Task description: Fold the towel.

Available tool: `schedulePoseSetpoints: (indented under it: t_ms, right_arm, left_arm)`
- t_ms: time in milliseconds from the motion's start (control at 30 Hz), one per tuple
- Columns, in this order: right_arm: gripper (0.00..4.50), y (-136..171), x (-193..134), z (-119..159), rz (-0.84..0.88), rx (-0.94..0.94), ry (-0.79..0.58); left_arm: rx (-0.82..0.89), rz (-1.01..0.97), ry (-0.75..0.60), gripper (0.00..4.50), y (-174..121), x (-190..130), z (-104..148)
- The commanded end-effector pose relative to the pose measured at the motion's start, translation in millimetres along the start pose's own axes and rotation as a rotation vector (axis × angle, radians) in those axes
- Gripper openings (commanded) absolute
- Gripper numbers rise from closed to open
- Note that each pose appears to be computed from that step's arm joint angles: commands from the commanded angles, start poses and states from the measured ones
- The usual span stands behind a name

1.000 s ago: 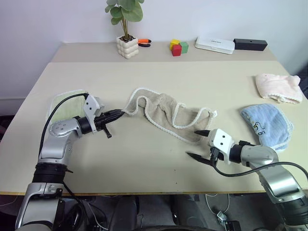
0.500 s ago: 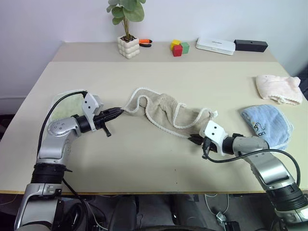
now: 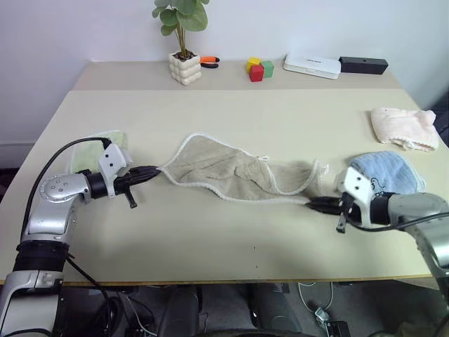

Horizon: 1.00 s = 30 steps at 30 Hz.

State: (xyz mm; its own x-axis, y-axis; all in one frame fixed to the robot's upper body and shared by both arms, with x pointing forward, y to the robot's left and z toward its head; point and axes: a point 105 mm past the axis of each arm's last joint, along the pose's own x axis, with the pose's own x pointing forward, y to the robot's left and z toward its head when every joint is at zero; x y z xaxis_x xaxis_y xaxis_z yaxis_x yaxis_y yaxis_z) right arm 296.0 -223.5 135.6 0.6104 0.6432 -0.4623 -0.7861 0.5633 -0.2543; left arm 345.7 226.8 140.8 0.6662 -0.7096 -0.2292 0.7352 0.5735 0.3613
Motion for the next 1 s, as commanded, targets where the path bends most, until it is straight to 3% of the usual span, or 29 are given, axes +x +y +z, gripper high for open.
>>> schedulePoseSetpoints:
  t_ms: [33,167,300,500,600,700,800,1000]
  right_arm:
    - [0.04,-36,1,35,-0.158,-0.047,-0.156]
    - [0.04,-69,20,66,-0.3,-0.108,-0.258]
    - [0.04,-116,32,112,-0.531,-0.192,-0.352]
    - [0.04,-159,2,189,-0.854,-0.301,-0.55]
    - [0.04,-163,-16,204,-0.894,-0.322,-0.633]
    - [0.04,-154,-17,201,-0.812,-0.332,-0.676]
    - [0.04,-131,-5,184,-0.655,-0.36,-0.673]
    - [0.04,-80,11,113,-0.405,-0.298,-0.51]
  left_arm:
    - [0.084,0.122,-0.043,0.0,26,12,15]
    - [0.189,0.319,-0.09,0.0,62,35,39]
    - [0.271,0.606,-0.174,0.0,112,47,96]
    - [0.374,0.8,-0.234,0.0,148,27,159]
    - [0.447,0.807,-0.231,0.0,152,17,172]
    - [0.489,0.768,-0.23,0.0,150,13,170]
    - [0.514,0.662,-0.205,0.0,139,15,154]
    - [0.559,0.354,-0.095,0.0,102,19,95]
